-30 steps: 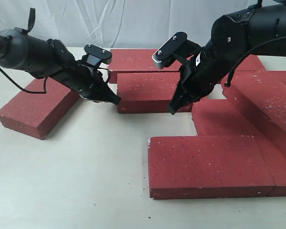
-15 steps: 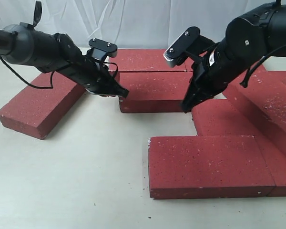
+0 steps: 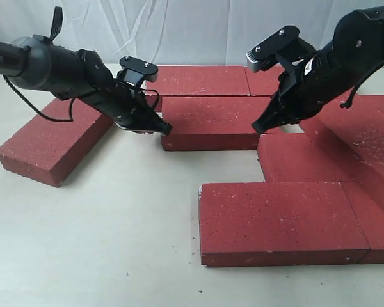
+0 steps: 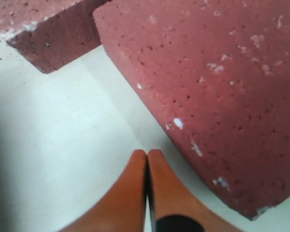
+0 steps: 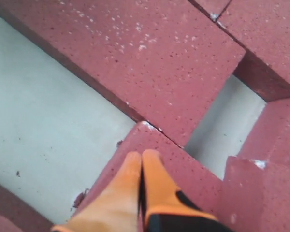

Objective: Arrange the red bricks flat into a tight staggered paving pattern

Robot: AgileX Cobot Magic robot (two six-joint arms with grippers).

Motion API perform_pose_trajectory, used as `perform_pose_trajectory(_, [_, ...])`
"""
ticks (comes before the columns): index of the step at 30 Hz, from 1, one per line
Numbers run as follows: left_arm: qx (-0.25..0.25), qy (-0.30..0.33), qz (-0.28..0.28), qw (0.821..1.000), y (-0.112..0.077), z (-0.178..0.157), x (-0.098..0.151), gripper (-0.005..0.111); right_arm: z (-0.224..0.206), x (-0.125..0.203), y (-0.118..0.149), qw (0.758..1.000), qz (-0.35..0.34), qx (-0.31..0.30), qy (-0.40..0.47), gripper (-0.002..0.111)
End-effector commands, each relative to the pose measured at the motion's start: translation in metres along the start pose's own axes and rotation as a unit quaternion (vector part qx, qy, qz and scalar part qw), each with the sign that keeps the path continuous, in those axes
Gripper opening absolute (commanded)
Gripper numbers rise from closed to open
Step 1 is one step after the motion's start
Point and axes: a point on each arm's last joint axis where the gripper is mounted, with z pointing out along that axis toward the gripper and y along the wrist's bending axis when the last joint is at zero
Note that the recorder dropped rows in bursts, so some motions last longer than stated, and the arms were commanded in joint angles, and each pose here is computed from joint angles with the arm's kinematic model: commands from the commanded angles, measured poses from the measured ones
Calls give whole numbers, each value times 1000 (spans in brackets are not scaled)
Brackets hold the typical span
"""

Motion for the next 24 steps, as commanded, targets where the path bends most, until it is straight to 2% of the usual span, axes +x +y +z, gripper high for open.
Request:
perform_pose_trajectory(1, [-14, -2, -9, 1000, 14, -6, -1, 0, 18, -1, 8, 998, -28, -48, -16, -1])
perform_pose_trajectory(7, [-15, -6, -24, 1000, 20, -10, -2, 0, 46, 2, 18, 993, -66, -100, -20, -1])
perform_pose_trajectory(12, [-10, -4, -38, 999, 19, 10, -2, 0, 53, -3, 12, 995, -56, -68, -48, -1])
perform_pose_trajectory(17, [9, 8, -48, 999, 16, 17, -4, 0, 53, -4, 13, 995, -35, -74, -54, -1])
perform_pose_trajectory(24, [22, 7, -41, 999, 1, 29, -9, 0, 50, -7, 10, 995, -32, -55, -71, -1])
